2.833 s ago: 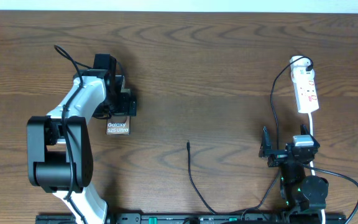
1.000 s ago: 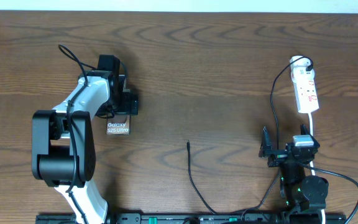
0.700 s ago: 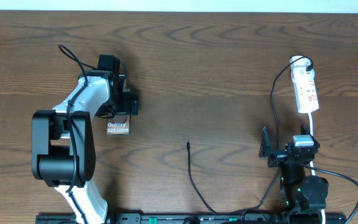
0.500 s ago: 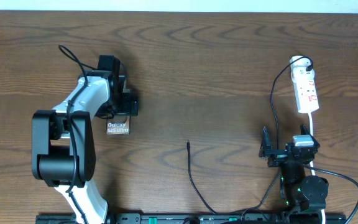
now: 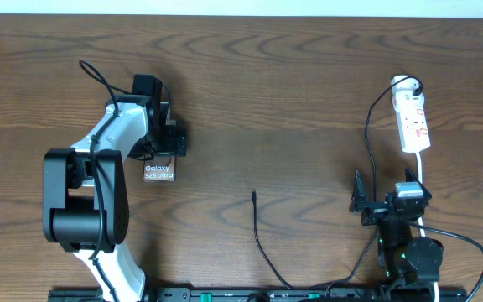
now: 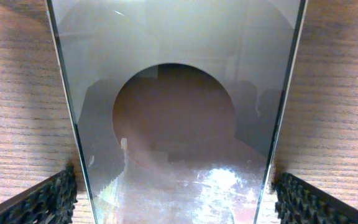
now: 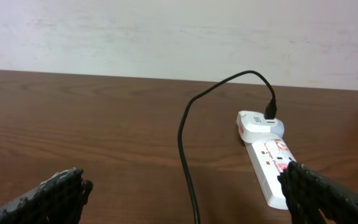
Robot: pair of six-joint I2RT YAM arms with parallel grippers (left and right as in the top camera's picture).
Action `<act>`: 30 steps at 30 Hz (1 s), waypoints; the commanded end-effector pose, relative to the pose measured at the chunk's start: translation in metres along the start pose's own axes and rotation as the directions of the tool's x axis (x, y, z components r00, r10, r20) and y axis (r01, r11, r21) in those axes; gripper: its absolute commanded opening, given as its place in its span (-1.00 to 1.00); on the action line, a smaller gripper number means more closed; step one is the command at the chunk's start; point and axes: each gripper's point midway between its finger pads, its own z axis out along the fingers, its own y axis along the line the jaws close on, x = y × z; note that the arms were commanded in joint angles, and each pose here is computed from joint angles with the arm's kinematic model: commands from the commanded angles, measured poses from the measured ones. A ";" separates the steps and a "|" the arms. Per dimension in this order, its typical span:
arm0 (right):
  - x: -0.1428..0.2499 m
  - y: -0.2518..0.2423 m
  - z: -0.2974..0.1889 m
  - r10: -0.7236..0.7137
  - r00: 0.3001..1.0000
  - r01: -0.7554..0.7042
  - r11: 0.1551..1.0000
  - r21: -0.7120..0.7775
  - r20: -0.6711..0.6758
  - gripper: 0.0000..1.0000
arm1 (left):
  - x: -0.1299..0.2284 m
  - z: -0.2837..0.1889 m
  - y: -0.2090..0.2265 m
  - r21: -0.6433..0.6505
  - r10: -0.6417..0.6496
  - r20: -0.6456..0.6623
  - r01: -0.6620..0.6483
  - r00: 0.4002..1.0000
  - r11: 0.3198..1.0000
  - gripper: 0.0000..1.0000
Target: Plug charger to phone and switch on socket
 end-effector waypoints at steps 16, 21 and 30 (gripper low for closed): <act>0.000 0.002 0.000 -0.013 1.000 0.013 1.000 -0.004 0.000 0.98 | 0.013 0.015 -0.002 0.008 -0.015 -0.065 0.016 0.998 1.000 0.80; 0.000 0.002 0.000 -0.013 1.000 0.013 1.000 -0.004 0.000 0.98 | 0.013 0.015 -0.002 0.008 -0.015 -0.065 0.016 0.998 1.000 0.79; 0.000 0.002 0.000 -0.013 1.000 0.013 1.000 -0.004 0.000 0.99 | 0.014 0.015 -0.002 0.008 -0.016 -0.066 0.016 0.998 1.000 0.80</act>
